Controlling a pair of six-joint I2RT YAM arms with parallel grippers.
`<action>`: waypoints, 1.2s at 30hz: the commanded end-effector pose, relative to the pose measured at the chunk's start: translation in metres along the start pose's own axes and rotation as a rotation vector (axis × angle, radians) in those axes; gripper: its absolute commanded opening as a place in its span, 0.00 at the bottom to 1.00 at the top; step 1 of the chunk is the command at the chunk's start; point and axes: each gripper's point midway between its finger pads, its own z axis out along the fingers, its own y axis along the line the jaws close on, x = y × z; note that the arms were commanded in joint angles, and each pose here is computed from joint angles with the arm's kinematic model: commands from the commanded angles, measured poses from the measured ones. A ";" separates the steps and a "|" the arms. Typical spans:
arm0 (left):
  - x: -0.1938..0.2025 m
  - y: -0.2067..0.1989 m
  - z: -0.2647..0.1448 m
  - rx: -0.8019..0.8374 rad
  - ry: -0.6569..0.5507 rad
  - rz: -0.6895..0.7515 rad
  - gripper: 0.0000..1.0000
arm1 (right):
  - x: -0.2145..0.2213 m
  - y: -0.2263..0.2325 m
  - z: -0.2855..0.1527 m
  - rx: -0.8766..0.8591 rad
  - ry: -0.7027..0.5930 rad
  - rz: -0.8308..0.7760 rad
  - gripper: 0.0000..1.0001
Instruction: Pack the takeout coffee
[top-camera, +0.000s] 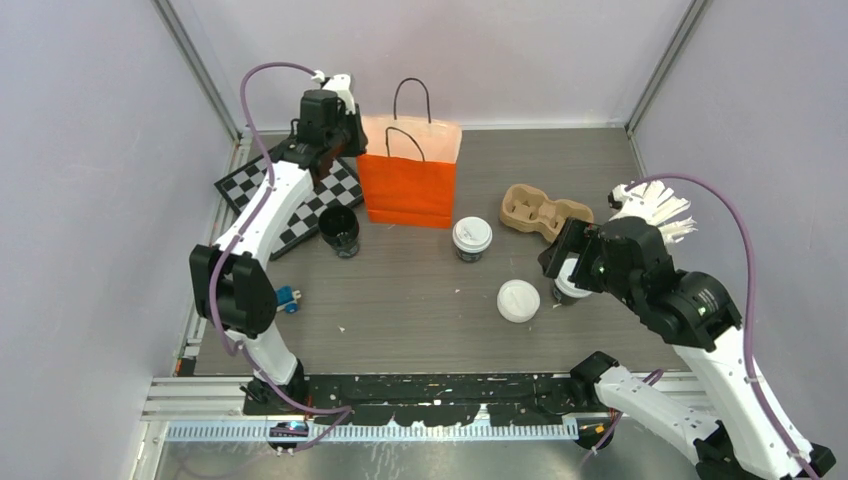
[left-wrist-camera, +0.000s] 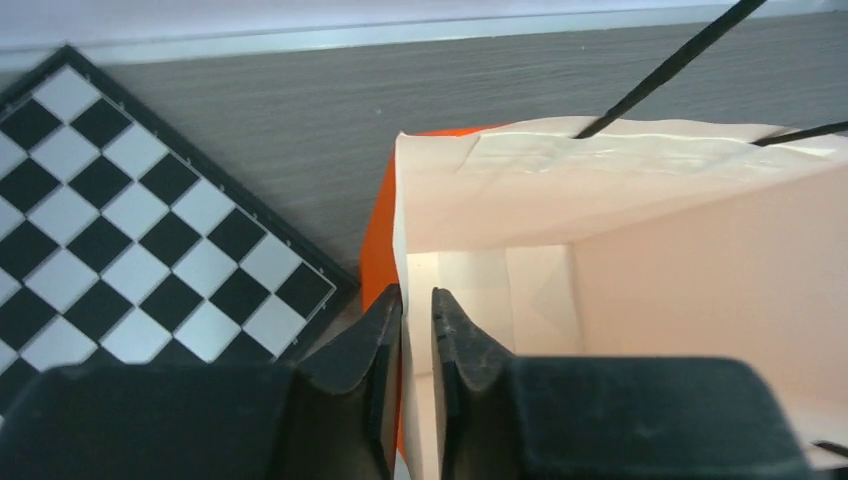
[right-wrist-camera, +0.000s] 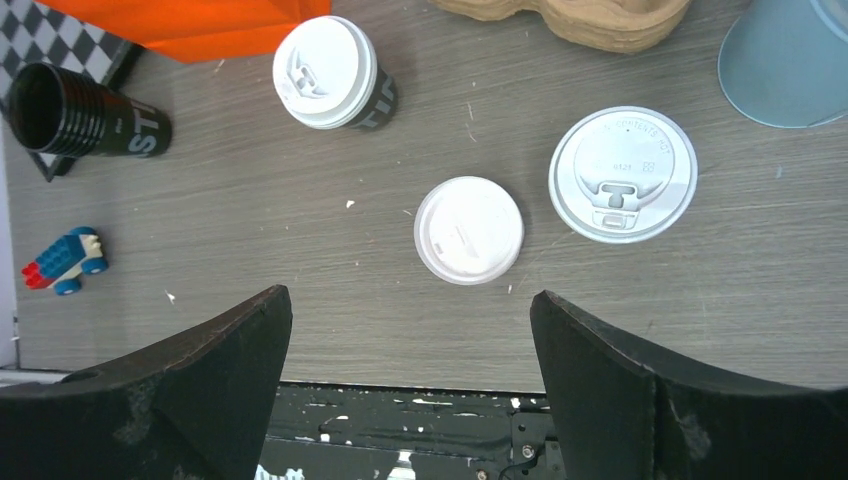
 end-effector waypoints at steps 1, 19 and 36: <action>-0.028 -0.013 0.014 0.066 -0.073 0.021 0.08 | -0.012 0.001 -0.004 0.038 -0.007 -0.007 0.93; -0.110 -0.050 -0.068 0.197 -0.227 0.009 0.00 | -0.043 0.001 -0.010 0.082 -0.105 0.002 0.93; -0.070 -0.103 -0.241 0.495 -0.154 -0.083 0.00 | -0.087 0.024 -0.024 0.014 -0.234 0.052 0.93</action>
